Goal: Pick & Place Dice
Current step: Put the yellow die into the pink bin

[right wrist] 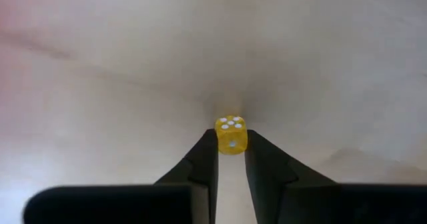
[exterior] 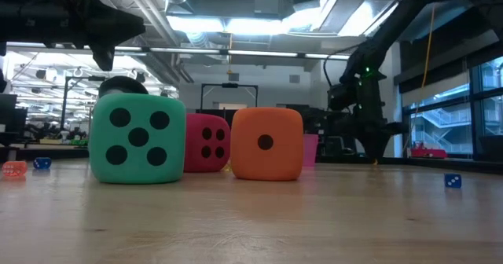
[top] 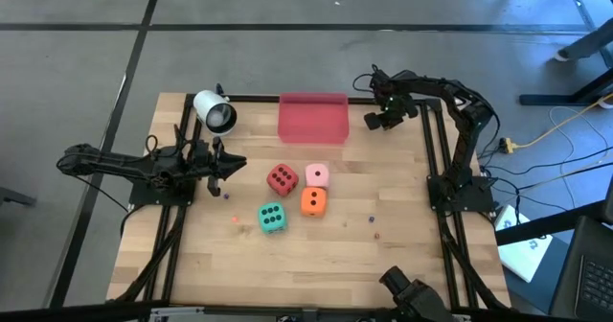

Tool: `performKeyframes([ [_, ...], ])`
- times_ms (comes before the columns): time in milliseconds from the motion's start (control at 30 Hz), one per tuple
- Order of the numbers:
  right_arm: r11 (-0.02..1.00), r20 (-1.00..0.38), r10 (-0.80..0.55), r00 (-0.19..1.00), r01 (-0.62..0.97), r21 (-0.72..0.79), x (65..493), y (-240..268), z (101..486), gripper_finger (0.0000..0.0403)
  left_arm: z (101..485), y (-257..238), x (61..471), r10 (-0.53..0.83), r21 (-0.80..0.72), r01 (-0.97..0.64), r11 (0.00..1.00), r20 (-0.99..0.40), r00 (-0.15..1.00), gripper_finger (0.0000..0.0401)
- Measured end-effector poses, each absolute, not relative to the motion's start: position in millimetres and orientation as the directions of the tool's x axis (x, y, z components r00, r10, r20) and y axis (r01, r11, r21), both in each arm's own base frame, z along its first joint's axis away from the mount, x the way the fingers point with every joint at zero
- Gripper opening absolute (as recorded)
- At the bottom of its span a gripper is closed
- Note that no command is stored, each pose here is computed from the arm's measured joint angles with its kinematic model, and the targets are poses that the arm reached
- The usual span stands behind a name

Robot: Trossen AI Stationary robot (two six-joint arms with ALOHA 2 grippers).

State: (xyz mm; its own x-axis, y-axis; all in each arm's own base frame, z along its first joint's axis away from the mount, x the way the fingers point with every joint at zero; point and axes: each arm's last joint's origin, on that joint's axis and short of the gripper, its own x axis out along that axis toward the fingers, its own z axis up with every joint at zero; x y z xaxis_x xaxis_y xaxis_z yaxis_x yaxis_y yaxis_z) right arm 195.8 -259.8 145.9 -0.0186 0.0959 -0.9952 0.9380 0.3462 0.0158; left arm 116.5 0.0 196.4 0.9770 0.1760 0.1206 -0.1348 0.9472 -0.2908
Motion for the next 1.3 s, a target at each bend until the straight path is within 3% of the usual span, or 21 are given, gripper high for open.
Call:
performKeyframes([
  [167,0.36,-0.996,0.052,0.069,0.929,0.083,203,-248,173,0.0052,197,0,116,0.176,-0.292,-0.132,0.947,0.13,0.976,0.0061],
  [367,0.428,-0.965,-0.04,0.257,0.878,0.216,211,-219,228,0.0052,199,0,116,0.179,-0.288,-0.13,0.949,0.15,0.972,0.0061],
  [767,0.705,-0.696,-0.235,0.678,0.612,0.358,239,-138,323,0.0052,205,3,116,0.283,-0.197,-0.245,0.949,0.2,0.938,0.0061],
  [933,0.829,-0.581,-0.215,0.785,0.462,0.317,270,-104,332,0.0052,198,3,125,0.305,-0.218,-0.271,0.938,0.139,0.942,0.0061],
  [1167,0.949,-0.559,-0.167,0.812,0.287,0.134,317,-68,309,0.0053,213,13,153,0.339,-0.297,-0.308,0.904,0.055,0.939,0.0061],
  [1300,0.98,-0.558,-0.162,0.814,0.197,0.002,341,-49,290,0.0053,224,26,177,0.251,-0.34,-0.237,0.91,0.0,0.968,0.0061],
])
